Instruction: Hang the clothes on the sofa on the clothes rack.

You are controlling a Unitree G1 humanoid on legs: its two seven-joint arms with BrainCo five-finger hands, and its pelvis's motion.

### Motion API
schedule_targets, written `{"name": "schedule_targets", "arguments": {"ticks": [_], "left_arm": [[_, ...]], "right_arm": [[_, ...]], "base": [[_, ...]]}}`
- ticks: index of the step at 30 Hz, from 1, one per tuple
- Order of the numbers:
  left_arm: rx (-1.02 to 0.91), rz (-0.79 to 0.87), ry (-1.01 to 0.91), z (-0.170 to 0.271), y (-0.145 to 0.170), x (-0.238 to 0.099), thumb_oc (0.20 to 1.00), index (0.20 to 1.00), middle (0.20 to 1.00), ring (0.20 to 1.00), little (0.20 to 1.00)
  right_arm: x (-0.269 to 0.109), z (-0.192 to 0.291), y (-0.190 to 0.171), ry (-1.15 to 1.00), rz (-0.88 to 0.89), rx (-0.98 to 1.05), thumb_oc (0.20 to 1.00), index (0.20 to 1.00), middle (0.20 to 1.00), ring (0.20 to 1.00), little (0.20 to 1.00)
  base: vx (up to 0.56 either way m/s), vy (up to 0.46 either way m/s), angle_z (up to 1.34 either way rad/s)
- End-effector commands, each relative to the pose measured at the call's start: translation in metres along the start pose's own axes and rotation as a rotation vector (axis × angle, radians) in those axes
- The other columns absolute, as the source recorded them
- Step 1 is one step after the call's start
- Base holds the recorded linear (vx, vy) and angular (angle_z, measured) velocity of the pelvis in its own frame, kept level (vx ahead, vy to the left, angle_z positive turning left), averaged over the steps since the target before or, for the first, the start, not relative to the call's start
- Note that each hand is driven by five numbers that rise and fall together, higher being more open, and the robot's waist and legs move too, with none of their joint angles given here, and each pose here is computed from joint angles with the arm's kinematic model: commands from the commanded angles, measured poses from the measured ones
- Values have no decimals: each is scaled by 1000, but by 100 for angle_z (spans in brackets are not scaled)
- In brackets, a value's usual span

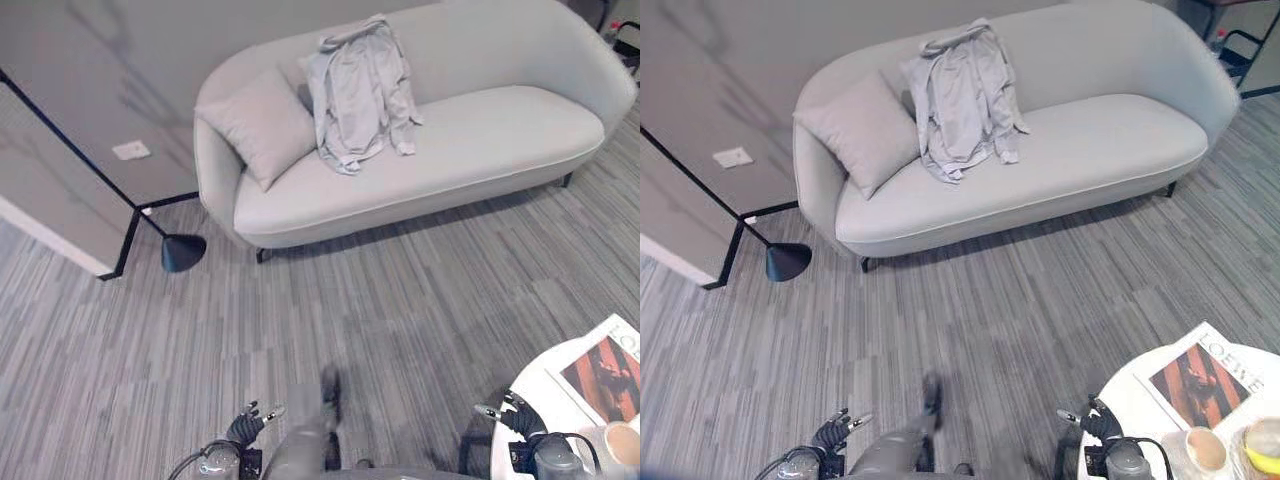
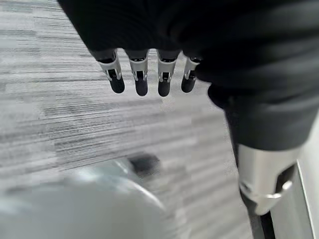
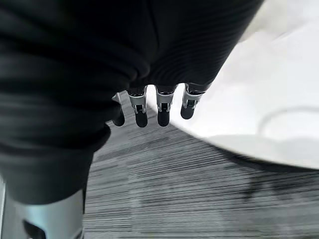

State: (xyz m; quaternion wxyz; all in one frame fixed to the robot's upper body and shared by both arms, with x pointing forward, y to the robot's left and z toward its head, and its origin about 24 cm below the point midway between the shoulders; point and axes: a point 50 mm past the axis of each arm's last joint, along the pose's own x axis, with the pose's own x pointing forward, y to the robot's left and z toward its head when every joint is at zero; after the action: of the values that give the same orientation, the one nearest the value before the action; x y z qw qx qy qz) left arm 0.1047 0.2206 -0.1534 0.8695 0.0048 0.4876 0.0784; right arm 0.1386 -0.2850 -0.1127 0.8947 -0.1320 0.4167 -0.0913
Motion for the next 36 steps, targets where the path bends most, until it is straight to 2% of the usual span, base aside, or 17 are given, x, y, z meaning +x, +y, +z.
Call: {"name": "schedule_targets", "arguments": {"ticks": [1,5,11,18,25,36], "left_arm": [[-14,4,-75,20,-1,5,1000,1000,1000,1000,1000],[-7,40,-8,-1,12,-1,1000,1000,1000,1000,1000],[9,28,-34,8,15,1,1000,1000,1000,1000,1000],[48,7,-133,42,14,6,1000,1000,1000,1000,1000],[88,11,-140,46,14,8,1000,1000,1000,1000,1000],[101,-35,-137,46,-1,9,1000,1000,1000,1000,1000]], "right_arm": [[-11,7,-25,-89,-43,-80,1000,1000,1000,1000,1000],[-14,-8,-22,-29,5,-218,1000,1000,1000,1000,1000],[-14,-24,-23,47,29,-274,1000,1000,1000,1000,1000],[-10,-18,-13,26,37,-214,1000,1000,1000,1000,1000],[-9,-18,-13,32,24,-172,1000,1000,1000,1000,1000],[-23,-52,-16,148,25,-165,1000,1000,1000,1000,1000]], "base": [[509,68,-66],[559,121,-24],[431,74,-45],[310,40,56],[346,-141,42],[310,-204,45]]}}
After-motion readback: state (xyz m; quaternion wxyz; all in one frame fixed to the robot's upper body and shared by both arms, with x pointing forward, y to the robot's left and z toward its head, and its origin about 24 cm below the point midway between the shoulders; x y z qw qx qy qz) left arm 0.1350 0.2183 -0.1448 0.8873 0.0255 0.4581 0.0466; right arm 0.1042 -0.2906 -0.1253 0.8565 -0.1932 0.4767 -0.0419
